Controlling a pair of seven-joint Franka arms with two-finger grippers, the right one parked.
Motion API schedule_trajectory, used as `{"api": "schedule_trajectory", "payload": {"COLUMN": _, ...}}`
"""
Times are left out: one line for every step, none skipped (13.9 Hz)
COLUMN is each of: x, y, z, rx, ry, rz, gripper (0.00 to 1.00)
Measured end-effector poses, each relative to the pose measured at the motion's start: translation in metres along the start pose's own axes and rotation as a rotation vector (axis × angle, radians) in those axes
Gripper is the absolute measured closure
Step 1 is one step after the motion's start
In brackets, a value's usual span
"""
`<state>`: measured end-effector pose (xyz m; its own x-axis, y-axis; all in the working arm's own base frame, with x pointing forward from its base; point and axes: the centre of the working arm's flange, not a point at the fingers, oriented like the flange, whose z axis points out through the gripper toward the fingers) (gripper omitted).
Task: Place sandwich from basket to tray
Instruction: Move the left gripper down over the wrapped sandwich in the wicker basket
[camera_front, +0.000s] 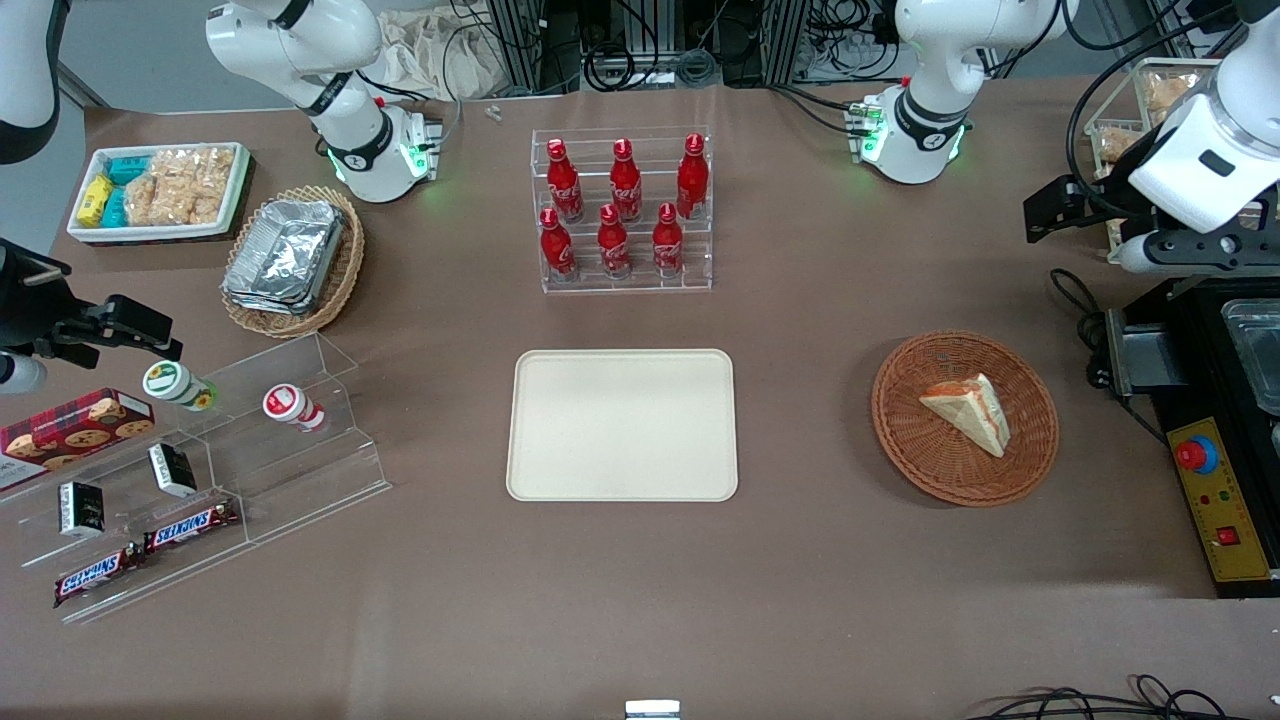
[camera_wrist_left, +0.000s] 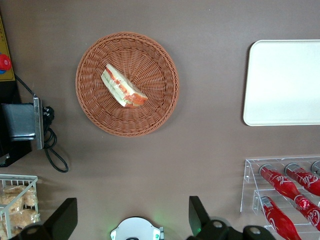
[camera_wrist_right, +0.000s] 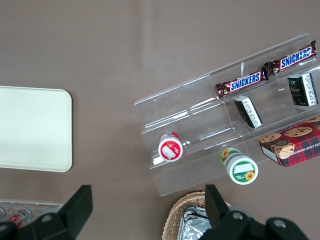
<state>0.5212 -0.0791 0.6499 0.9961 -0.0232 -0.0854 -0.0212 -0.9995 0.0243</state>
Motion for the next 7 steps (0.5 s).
{"api": "schedule_trajectory", "payload": {"x": -0.0001, "y": 0.0002, "z": 0.0, "rx": 0.0, "ry": 0.0, "rz": 0.0, "gripper": 0.0}}
{"api": "schedule_trajectory", "payload": {"x": -0.0002, "y": 0.0001, "z": -0.0003, "rx": 0.0, "ry": 0.001, "rz": -0.002, "gripper": 0.0}}
{"api": "schedule_trajectory", "payload": {"x": -0.0004, "y": 0.0001, "z": -0.0006, "rx": 0.001, "ry": 0.001, "rz": -0.003, "gripper": 0.0}}
{"api": "schedule_trajectory", "payload": {"x": -0.0006, "y": 0.0, "z": -0.0008, "rx": 0.001, "ry": 0.002, "rz": -0.004, "gripper": 0.0}}
{"api": "schedule_trajectory", "payload": {"x": -0.0006, "y": 0.0, "z": -0.0008, "rx": 0.001, "ry": 0.002, "rz": -0.005, "gripper": 0.0}}
{"api": "schedule_trajectory", "payload": {"x": -0.0006, "y": -0.0003, "z": -0.0008, "rx": 0.002, "ry": 0.002, "rz": -0.007, "gripper": 0.0}}
{"api": "schedule_trajectory", "payload": {"x": -0.0005, "y": -0.0011, "z": -0.0008, "rx": 0.002, "ry": 0.002, "rz": -0.013, "gripper": 0.0}}
